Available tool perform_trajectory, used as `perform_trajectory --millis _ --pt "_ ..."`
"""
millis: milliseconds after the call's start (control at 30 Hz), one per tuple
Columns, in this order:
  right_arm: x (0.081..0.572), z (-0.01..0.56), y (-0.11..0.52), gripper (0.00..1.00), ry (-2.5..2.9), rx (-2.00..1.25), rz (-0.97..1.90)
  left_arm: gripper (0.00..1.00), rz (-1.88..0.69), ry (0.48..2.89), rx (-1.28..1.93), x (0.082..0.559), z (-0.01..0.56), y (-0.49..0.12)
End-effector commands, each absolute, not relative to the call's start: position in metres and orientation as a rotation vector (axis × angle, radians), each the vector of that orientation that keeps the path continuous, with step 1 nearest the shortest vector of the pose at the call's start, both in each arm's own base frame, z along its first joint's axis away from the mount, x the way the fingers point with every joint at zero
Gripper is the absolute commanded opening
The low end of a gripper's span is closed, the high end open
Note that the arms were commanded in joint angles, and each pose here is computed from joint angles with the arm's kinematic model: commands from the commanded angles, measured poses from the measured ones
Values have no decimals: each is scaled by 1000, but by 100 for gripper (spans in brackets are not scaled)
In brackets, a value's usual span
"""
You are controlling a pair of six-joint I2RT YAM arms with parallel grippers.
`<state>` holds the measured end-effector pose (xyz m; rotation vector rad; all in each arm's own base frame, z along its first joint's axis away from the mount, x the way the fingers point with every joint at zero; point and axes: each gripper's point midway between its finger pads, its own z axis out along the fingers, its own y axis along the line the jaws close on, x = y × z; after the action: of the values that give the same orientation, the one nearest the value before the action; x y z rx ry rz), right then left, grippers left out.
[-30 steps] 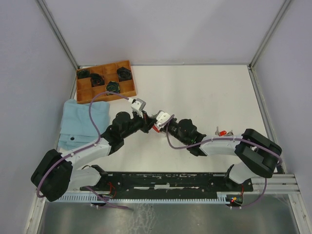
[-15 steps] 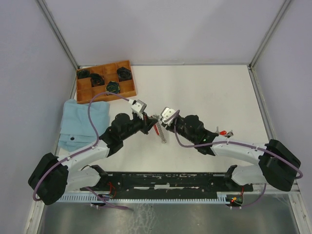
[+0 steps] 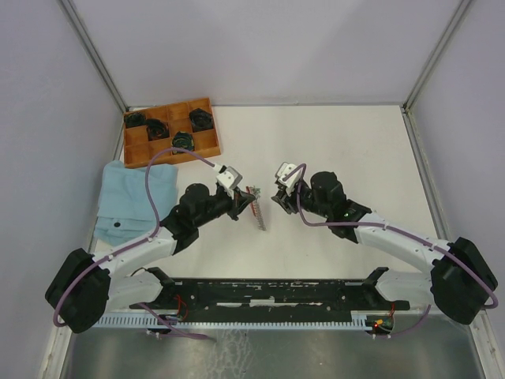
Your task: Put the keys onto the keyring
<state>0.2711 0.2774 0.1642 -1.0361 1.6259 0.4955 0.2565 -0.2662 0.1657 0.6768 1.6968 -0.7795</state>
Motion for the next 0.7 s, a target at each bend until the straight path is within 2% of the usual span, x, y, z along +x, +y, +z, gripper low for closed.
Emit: perform_trajectory --millis 0,500,667 --pt "266 193 290 48 1583 -1040 596 3 -756 1554 798 253 185 -270" --pt "271 218 307 48 1436 -903 667 3 -796 1557 797 251 182 -275" --pt "270 211 318 48 1424 -935 643 3 -807 1554 783 251 185 -276"
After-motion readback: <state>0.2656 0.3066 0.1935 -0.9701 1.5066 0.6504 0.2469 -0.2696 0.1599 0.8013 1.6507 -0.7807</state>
